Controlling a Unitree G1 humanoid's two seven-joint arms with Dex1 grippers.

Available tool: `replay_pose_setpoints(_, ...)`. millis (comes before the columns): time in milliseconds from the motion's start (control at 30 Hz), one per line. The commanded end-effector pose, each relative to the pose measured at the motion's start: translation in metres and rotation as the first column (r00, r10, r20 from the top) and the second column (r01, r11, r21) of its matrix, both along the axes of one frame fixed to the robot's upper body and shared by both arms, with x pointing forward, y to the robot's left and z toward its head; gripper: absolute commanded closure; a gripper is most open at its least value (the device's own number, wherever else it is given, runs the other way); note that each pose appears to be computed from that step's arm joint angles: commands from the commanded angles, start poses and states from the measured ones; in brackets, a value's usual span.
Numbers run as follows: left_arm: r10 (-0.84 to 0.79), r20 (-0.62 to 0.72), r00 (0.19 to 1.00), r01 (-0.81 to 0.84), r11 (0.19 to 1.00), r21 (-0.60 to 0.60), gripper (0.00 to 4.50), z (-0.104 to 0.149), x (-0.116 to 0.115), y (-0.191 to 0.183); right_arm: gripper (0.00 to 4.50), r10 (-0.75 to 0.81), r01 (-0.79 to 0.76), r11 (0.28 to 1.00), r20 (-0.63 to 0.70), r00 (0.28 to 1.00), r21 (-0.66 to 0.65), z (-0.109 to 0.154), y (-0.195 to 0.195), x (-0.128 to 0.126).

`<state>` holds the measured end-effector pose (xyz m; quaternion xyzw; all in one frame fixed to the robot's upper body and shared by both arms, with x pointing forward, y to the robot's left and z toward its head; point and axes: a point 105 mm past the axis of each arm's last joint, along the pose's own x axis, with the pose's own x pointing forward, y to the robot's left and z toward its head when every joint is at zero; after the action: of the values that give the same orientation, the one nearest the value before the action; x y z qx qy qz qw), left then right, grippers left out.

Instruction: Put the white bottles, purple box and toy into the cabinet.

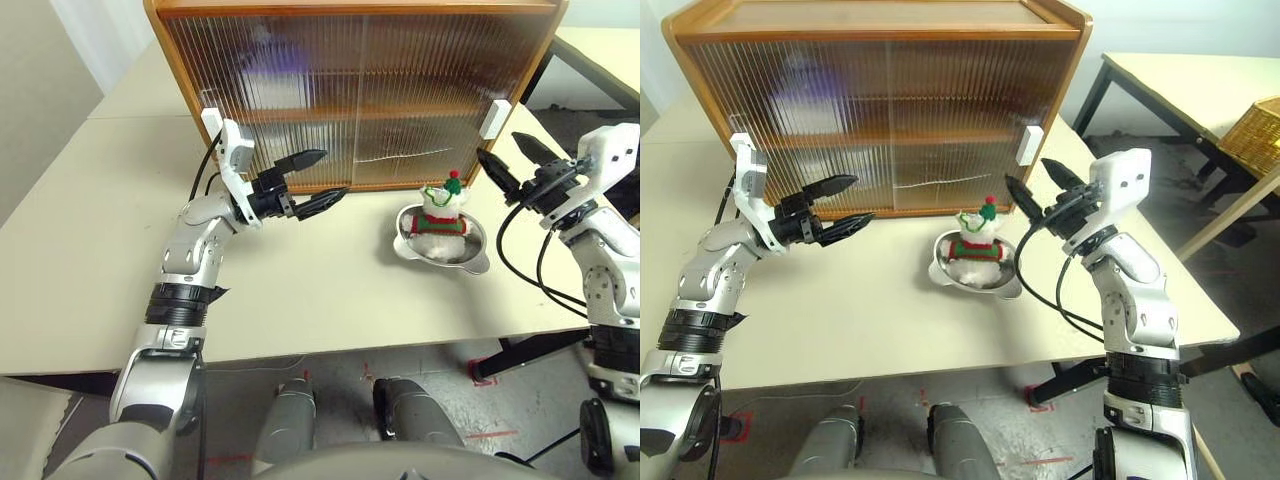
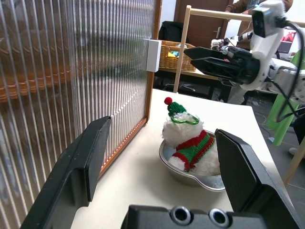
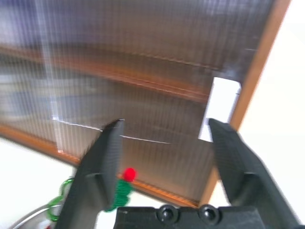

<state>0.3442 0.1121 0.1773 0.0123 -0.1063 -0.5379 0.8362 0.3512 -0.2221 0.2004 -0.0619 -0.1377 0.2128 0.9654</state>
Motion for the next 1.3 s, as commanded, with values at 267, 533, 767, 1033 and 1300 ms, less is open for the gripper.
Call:
replay_pose_setpoints(267,-0.007,0.005,1.0,0.007,1.0,0.004,0.0,-0.002,-0.007,0.003,4.48,-0.145,0.145,0.989,0.018,0.989,-0.015,-0.004,-0.021,0.03)
replay_pose_setpoints(533,0.009,0.005,1.0,-0.009,1.0,-0.007,0.0,-0.003,-0.009,0.004,4.48,-0.223,0.224,0.974,0.021,0.975,-0.033,-0.005,-0.042,0.045)
replay_pose_setpoints(767,0.014,0.007,1.0,-0.014,1.0,-0.013,0.0,-0.001,-0.009,0.003,4.48,-0.225,0.226,0.973,0.02,0.974,-0.039,-0.005,-0.045,0.05)
replay_pose_setpoints(1033,0.014,0.006,1.0,-0.014,1.0,-0.018,0.0,-0.002,-0.009,0.0,4.48,-0.193,0.194,0.98,0.031,0.981,-0.035,0.002,-0.038,0.05)
replay_pose_setpoints(1300,0.007,0.0,1.0,-0.007,0.999,-0.031,0.0,-0.003,-0.01,-0.005,4.48,-0.179,0.18,0.983,0.028,0.983,-0.028,0.006,-0.033,0.053)
